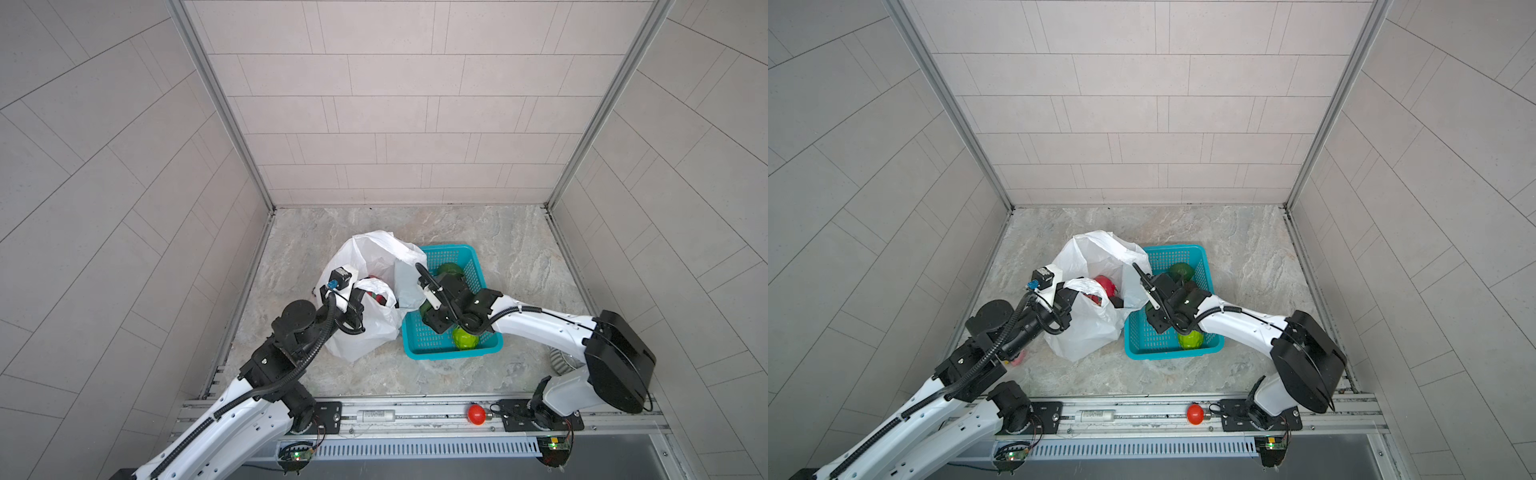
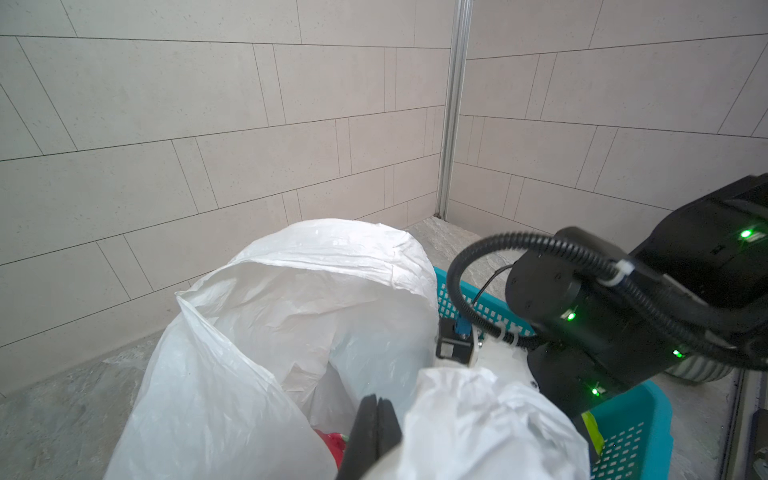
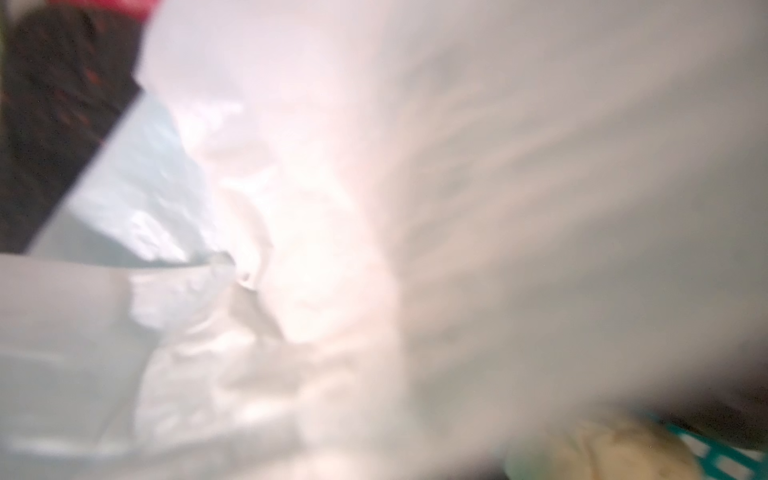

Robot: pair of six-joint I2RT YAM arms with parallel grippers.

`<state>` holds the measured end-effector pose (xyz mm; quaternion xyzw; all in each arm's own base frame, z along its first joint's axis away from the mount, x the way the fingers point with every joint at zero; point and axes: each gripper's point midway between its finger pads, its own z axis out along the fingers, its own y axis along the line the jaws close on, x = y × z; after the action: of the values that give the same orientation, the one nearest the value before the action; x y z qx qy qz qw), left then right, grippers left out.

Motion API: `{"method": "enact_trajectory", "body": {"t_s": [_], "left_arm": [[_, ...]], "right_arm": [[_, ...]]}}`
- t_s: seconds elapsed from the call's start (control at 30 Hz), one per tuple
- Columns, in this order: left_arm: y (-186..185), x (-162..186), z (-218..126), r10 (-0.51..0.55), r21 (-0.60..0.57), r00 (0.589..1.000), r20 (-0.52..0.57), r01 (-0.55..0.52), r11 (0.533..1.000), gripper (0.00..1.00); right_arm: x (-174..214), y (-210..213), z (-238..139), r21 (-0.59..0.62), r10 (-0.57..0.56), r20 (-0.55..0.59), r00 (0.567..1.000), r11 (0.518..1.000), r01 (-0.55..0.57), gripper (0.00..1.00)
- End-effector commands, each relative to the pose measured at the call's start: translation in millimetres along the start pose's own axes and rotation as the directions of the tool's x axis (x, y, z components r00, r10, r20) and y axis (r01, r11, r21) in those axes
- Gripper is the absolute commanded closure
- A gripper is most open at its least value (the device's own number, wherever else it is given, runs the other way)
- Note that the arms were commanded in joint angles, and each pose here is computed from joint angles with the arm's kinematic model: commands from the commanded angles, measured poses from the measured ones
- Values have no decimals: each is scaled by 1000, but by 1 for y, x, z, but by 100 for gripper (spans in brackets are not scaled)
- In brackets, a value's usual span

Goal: Place the fruits into the plastic bag
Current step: 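Reach the right gripper into the basket and grasp the green avocado, then carry the green avocado into the bag held by the left gripper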

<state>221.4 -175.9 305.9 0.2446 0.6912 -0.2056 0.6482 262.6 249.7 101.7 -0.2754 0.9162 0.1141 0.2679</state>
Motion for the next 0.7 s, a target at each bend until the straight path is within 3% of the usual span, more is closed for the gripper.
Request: {"method": "enact_trajectory", "body": {"t_s": [0.0, 0.17, 0.4, 0.67], "left_arm": [[-1, -4, -1, -12, 3, 1000, 25, 11, 1000, 100], [-2, -4, 3, -10, 11, 1000, 28, 10, 1000, 100], [-4, -6, 6, -6, 23, 999, 32, 5, 1000, 100], [-4, -15, -7, 6, 26, 998, 64, -8, 1000, 100]], "right_arm": [[-10, -10, -32, 30, 8, 62, 998, 1000, -10, 62], [-37, 9, -76, -87, -25, 234, 972, 995, 47, 62], [-100, 53, -110, -244, -32, 373, 927, 961, 131, 62], [-147, 100, -69, -324, -107, 324, 940, 921, 217, 61]]}}
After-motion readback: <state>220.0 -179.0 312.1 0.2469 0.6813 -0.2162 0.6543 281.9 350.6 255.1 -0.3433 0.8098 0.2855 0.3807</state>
